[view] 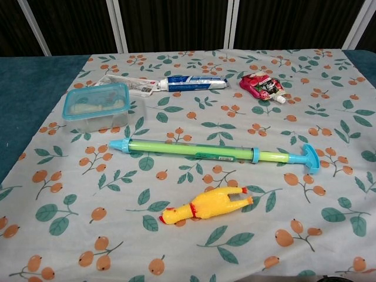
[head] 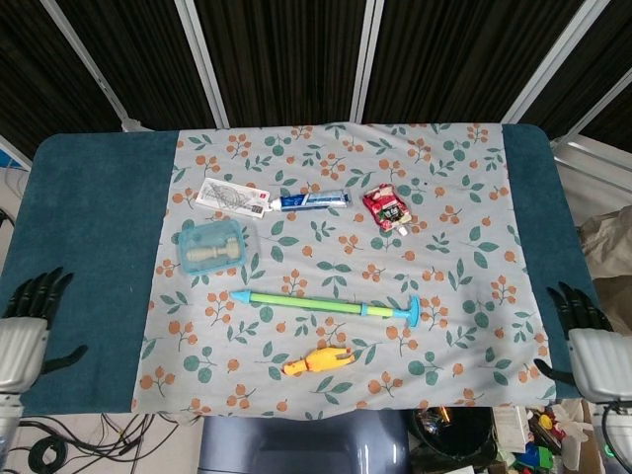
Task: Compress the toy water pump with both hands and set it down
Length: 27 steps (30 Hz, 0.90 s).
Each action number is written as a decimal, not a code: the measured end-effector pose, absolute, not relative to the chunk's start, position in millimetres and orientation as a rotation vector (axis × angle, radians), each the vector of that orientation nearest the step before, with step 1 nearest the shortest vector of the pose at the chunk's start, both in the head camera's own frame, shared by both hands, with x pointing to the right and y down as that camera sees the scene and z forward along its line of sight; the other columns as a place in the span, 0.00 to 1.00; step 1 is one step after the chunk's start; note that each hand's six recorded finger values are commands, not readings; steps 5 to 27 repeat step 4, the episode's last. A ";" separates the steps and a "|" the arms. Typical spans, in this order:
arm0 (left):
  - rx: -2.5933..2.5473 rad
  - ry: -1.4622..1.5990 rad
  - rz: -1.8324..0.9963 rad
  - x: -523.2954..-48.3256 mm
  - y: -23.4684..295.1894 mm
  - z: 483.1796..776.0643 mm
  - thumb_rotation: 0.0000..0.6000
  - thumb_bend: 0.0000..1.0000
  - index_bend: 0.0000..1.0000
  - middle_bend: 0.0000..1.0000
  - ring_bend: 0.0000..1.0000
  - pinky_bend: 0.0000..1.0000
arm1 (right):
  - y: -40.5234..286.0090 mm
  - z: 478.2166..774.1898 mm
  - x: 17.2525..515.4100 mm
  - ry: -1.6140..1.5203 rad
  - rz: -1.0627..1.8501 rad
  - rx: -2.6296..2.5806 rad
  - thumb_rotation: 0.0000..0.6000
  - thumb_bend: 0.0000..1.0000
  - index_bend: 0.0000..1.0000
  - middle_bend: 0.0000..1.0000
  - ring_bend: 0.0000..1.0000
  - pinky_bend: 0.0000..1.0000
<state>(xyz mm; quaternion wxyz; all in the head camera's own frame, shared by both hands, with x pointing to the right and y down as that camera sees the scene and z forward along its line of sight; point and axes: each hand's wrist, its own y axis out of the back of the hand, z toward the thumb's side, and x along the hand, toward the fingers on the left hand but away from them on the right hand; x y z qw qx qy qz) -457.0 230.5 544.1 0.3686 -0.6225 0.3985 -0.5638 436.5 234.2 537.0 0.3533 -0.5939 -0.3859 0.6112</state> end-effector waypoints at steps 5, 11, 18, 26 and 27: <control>-1.580 1.054 -1.416 -471.4 244.5 533.9 1.00 0.07 0.00 0.00 0.00 0.04 | 241.5 527.9 442.3 -0.973 1.539 -1.505 1.00 0.03 0.00 0.00 0.00 0.16; -1.580 1.054 -1.416 -471.4 244.5 533.9 1.00 0.07 0.00 0.00 0.00 0.04 | 241.5 527.9 442.3 -0.973 1.539 -1.505 1.00 0.03 0.00 0.00 0.00 0.16; -1.580 1.054 -1.416 -471.4 244.5 533.9 1.00 0.07 0.00 0.00 0.00 0.04 | 241.5 527.9 442.3 -0.973 1.539 -1.505 1.00 0.03 0.00 0.00 0.00 0.16; -1.580 1.054 -1.416 -471.4 244.5 533.9 1.00 0.07 0.00 0.00 0.00 0.04 | 241.5 527.9 442.3 -0.973 1.539 -1.505 1.00 0.03 0.00 0.00 0.00 0.16; -1.580 1.054 -1.416 -471.4 244.5 533.9 1.00 0.07 0.00 0.00 0.00 0.04 | 241.5 527.9 442.3 -0.973 1.539 -1.505 1.00 0.03 0.00 0.00 0.00 0.16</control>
